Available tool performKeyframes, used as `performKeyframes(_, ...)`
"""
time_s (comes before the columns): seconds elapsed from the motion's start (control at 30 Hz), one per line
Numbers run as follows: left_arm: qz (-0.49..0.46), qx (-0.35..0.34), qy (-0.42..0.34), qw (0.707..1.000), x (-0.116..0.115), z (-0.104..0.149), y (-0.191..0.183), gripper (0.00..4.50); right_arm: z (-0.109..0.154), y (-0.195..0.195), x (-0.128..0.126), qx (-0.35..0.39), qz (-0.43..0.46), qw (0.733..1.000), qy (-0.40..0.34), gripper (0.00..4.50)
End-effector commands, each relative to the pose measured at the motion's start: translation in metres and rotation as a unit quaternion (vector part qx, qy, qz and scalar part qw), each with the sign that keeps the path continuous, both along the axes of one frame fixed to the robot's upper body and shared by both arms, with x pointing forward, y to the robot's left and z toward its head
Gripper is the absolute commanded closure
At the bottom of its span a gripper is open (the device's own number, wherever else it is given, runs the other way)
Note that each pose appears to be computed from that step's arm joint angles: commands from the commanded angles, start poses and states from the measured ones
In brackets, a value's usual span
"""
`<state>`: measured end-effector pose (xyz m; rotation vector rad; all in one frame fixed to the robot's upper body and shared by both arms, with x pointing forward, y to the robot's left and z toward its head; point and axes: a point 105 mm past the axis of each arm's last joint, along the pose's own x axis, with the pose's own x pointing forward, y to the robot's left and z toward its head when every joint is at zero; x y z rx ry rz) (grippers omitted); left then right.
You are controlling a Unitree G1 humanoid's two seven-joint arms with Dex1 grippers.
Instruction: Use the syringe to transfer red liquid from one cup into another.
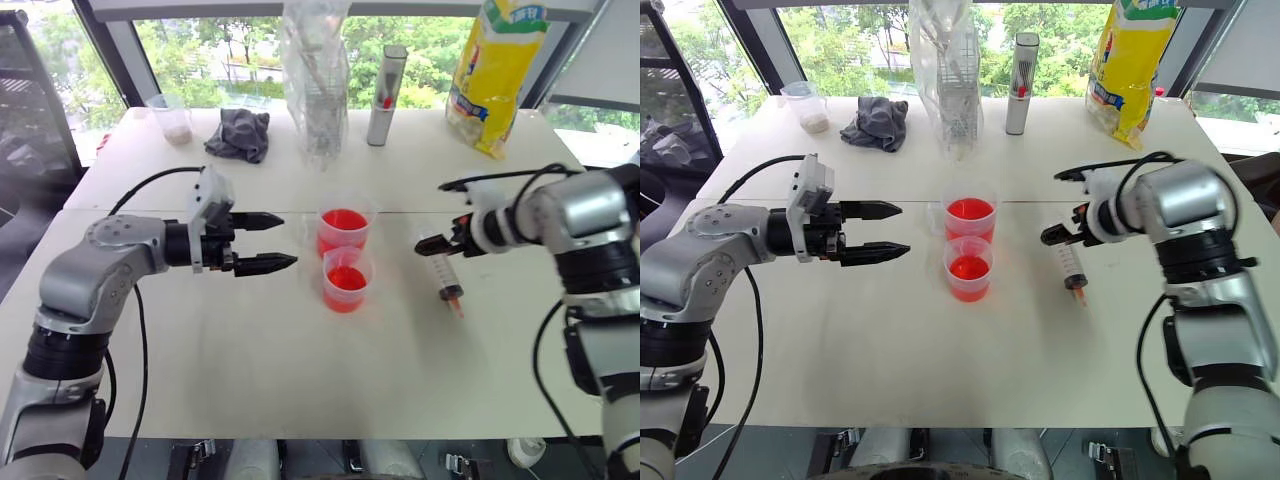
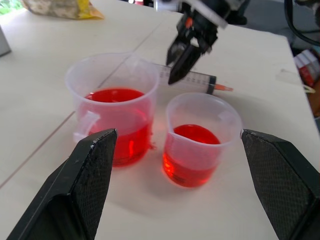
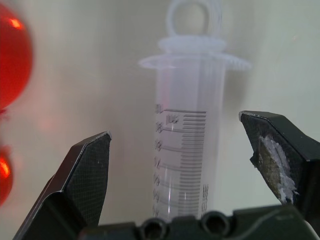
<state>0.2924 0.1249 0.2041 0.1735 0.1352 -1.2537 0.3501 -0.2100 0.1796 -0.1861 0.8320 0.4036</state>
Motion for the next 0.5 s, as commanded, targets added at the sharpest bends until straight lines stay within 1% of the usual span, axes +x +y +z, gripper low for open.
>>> performKeyframes(0.03,0.001,-0.003,-0.023,1.000,-0.005,0.015,0.006,0.43,0.035,0.010,-0.019,0.002,0.080,0.995,-0.064,0.03)
performKeyframes(0.1,0.005,-0.002,-0.021,1.000,-0.005,0.016,0.009,0.43,0.055,0.025,-0.038,0.044,0.143,0.985,-0.084,0.03)
performKeyframes(0.13,0.008,0.001,-0.021,1.000,-0.005,0.017,0.011,0.43,0.068,0.031,-0.056,0.056,0.198,0.973,-0.102,0.03)
performKeyframes(0.17,0.010,0.003,-0.022,1.000,-0.005,0.018,0.012,0.43,0.075,0.035,-0.070,0.057,0.237,0.963,-0.112,0.03)
performKeyframes(0.23,0.014,0.007,-0.023,1.000,-0.005,0.019,0.015,0.43,0.080,0.035,-0.091,0.048,0.282,0.950,-0.123,0.03)
performKeyframes(0.4,0.017,0.013,-0.025,0.999,-0.004,0.021,0.019,0.43,0.071,0.020,-0.107,0.010,0.305,0.943,-0.129,0.03)
performKeyframes(0.5,0.015,0.015,-0.023,1.000,-0.004,0.021,0.019,0.43,0.071,0.022,-0.113,0.015,0.328,0.934,-0.138,0.03)
